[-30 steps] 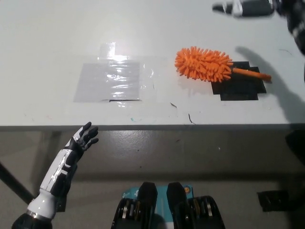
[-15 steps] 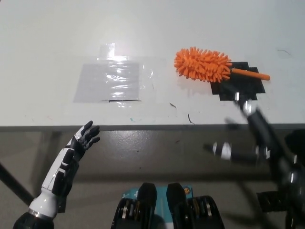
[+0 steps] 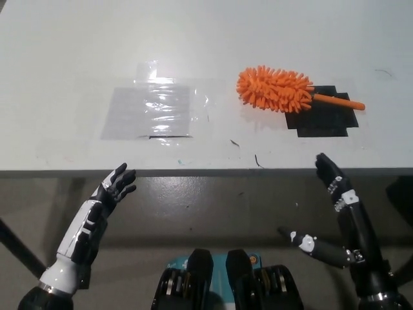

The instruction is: The robot uses it right hand to pick up an extended orange duster kept in the middle of the desk and presses its handle against the desk to collapse it

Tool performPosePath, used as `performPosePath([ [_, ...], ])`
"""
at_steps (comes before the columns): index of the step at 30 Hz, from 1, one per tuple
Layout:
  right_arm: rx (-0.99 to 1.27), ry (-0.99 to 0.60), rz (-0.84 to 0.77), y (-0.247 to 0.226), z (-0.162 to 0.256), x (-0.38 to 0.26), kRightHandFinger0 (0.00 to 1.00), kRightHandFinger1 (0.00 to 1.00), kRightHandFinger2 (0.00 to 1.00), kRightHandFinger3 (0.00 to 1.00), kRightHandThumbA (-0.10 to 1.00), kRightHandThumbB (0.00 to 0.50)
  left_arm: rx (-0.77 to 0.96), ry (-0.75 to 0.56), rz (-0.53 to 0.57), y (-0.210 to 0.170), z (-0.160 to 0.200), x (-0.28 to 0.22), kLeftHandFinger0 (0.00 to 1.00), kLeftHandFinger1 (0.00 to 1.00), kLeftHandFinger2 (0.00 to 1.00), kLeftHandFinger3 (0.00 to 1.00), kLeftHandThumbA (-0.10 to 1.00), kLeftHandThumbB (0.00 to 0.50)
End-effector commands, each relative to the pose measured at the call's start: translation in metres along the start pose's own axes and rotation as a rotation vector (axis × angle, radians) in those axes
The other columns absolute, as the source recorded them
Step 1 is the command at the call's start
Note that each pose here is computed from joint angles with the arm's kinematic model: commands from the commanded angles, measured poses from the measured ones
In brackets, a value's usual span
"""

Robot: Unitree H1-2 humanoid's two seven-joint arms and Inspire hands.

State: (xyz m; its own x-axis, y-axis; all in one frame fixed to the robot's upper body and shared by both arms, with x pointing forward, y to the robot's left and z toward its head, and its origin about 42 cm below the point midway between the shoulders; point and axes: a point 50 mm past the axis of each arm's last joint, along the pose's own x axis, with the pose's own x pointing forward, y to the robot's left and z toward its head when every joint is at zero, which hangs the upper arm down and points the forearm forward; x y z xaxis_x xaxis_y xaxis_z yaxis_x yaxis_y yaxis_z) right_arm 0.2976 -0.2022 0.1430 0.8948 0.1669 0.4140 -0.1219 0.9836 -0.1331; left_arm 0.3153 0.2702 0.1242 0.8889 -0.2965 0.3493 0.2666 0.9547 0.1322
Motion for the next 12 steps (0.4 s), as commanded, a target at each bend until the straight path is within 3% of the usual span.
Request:
performPosePath([
  [1,0.022,-0.075,-0.058,-0.011,-0.004,0.007,1.0,1.0,1.0,1.0,1.0,0.137,0.04,-0.031,-0.034,0.003,0.003,0.002,1.0,1.0,1.0,1.0,0.98,0.255],
  [12,0.056,-0.012,-0.027,-0.002,-0.016,-0.002,1.0,1.0,1.0,1.0,0.93,0.103,0.049,0.044,-0.017,0.003,-0.007,-0.02,1.0,1.0,1.0,1.0,0.98,0.272],
])
